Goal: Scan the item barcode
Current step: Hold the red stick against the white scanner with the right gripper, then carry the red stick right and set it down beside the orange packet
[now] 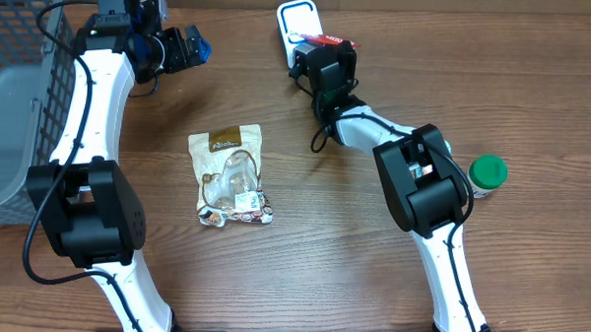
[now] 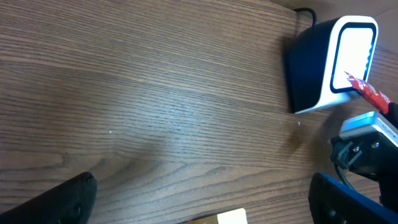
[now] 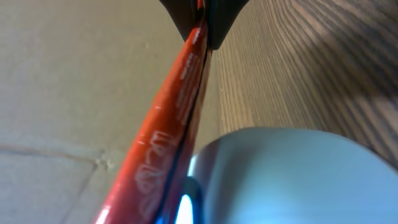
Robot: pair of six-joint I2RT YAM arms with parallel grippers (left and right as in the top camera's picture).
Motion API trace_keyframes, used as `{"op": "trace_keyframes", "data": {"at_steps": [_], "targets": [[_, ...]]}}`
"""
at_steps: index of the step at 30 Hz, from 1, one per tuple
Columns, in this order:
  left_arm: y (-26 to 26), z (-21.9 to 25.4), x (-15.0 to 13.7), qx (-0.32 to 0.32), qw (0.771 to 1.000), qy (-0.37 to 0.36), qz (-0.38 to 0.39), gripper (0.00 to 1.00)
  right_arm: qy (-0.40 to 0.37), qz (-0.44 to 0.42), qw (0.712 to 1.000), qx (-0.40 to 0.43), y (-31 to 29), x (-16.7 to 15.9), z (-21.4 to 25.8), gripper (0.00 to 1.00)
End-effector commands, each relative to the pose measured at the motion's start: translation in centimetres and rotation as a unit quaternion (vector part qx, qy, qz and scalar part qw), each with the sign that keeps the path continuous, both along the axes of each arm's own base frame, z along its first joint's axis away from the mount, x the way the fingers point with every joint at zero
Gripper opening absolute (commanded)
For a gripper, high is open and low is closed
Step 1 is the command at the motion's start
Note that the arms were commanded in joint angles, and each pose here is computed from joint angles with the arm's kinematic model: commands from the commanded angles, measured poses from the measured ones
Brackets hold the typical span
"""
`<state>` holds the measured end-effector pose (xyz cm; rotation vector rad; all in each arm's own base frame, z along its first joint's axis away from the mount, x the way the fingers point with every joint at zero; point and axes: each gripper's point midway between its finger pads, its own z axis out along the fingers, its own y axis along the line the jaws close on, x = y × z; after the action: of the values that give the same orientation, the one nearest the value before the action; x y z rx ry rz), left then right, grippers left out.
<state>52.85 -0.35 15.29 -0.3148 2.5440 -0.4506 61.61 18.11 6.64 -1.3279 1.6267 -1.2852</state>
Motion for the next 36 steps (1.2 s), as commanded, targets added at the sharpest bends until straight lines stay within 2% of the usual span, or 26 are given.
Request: {"op": "trace_keyframes", "data": {"at_steps": [1, 8, 11, 14, 16, 17, 20, 24, 26, 31, 36], "targets": [[-0.3, 1.7, 0.0, 0.002, 1.0, -0.016, 0.0, 1.0, -0.048, -0.016, 0.997, 0.061, 2.1, -0.6, 3.4, 0.04], [-0.3, 1.7, 0.0, 0.002, 1.0, -0.016, 0.0, 1.0, -0.094, -0.024, 0.983, 0.155, 3.6, -2.6, 12.1, 0.03], [-0.3, 1.6, 0.0, 0.002, 1.0, -0.016, 0.0, 1.0, -0.058, -0.045, 0.974, 0.216, 3.4, -5.3, 14.2, 0.03], [-0.3, 1.7, 0.0, 0.002, 1.0, -0.016, 0.0, 1.0, 0.017, -0.062, 0.954, 0.293, 3.1, -8.7, 14.4, 0.04], [-0.3, 1.7, 0.0, 0.002, 1.0, -0.016, 0.0, 1.0, 0.067, -0.084, 0.925, 0.365, 2.8, -11.0, 14.3, 0.04], [-0.3, 1.7, 0.0, 0.002, 1.0, -0.016, 0.0, 1.0, 0.11, -0.105, 0.896, 0.417, 2.6, -12.8, 13.8, 0.04], [-0.3, 1.7, 0.0, 0.002, 1.0, -0.016, 0.0, 1.0, 0.227, -0.168, 0.815, 0.506, 2.3, -17.0, 11.5, 0.04], [-0.3, 1.7, 0.0, 0.002, 1.0, -0.016, 0.0, 1.0, 0.376, -0.264, 0.716, 0.526, 0.8, -22.9, 7.2, 0.04], [-0.3, 1.7, 0.0, 0.002, 1.0, -0.016, 0.0, 1.0, 0.407, -0.314, 0.686, 0.515, -0.9, -25.0, 5.0, 0.04], [-0.3, 1.7, 0.0, 0.002, 1.0, -0.016, 0.0, 1.0, 0.421, -0.371, 0.664, 0.495, -4.1, -27.2, 0.0, 0.04], [-0.3, 1.7, 0.0, 0.002, 1.0, -0.016, 0.0, 1.0, 0.389, -0.421, 0.677, 0.461, -7.8, -28.1, -2.7, 0.04]]}}
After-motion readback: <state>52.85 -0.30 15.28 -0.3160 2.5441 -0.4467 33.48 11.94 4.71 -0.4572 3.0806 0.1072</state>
